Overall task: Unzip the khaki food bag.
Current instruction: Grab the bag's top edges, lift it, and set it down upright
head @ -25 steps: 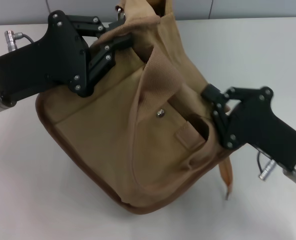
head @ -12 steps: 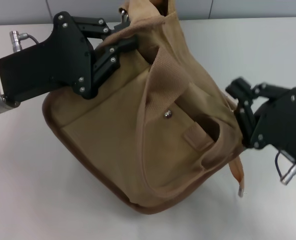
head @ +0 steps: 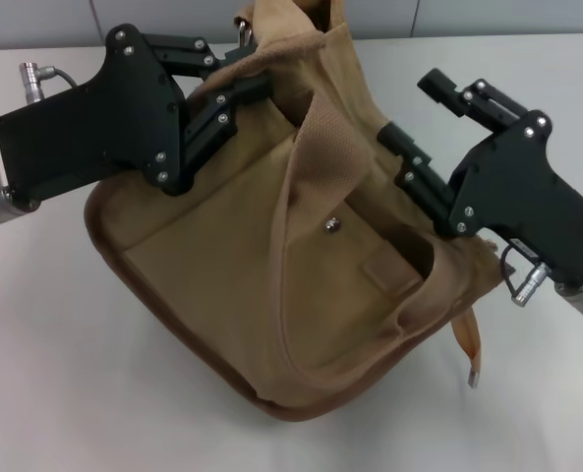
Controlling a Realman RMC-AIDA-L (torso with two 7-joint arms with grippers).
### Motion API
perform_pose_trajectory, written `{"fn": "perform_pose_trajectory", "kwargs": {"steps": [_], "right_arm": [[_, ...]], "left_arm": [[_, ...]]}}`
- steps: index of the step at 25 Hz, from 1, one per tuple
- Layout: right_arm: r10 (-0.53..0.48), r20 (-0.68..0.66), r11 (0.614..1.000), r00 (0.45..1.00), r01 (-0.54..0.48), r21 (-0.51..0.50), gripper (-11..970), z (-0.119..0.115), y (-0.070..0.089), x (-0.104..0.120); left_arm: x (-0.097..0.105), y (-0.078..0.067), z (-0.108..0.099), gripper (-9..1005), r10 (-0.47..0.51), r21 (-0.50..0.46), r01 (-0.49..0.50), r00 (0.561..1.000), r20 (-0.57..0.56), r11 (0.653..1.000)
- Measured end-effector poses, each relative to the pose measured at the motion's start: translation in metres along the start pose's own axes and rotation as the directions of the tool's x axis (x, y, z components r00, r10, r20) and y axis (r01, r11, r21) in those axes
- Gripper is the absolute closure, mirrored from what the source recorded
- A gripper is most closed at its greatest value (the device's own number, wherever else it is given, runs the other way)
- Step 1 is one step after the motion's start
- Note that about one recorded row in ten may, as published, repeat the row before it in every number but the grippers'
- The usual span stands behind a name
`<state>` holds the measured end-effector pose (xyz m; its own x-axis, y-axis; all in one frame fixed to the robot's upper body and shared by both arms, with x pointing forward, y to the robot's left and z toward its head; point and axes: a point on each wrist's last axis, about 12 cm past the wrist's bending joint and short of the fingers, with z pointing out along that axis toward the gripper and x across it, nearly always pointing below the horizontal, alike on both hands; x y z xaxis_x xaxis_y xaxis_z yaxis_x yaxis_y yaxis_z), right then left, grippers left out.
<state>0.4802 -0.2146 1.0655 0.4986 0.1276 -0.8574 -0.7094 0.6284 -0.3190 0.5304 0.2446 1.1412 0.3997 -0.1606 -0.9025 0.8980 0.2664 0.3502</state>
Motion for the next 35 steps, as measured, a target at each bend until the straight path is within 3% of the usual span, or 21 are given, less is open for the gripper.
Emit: {"fn": "perform_pose_trajectory", "kwargs": {"steps": [6,21,26,35], "right_arm": [[0.01,-0.04,0.999,0.999,-0.012,-0.051,440,0.004,0.003,0.006],[0.032,-0.099,0.997,0.995,-0.039,-0.068,446,0.025,0.0,0.017],[0.048,-0.105,0.995,0.993,-0.057,-0.079,478,0.034,-0.001,0.019],[0.053,-0.108,0.995,0.993,-0.061,-0.074,783,0.037,-0.001,0.02]], "left_arm": [[0.0,0.0,0.001,905,-0.001,0.004,0.001,1.0,0.0,1.0],[0.0,-0.001,0.002,905,-0.002,0.015,0.002,1.0,0.001,1.0],[0.0,-0.001,0.003,906,-0.002,0.017,0.002,1.0,0.003,1.0],[0.0,-0.001,0.003,906,-0.003,0.022,0.002,1.0,0.005,1.0]]}}
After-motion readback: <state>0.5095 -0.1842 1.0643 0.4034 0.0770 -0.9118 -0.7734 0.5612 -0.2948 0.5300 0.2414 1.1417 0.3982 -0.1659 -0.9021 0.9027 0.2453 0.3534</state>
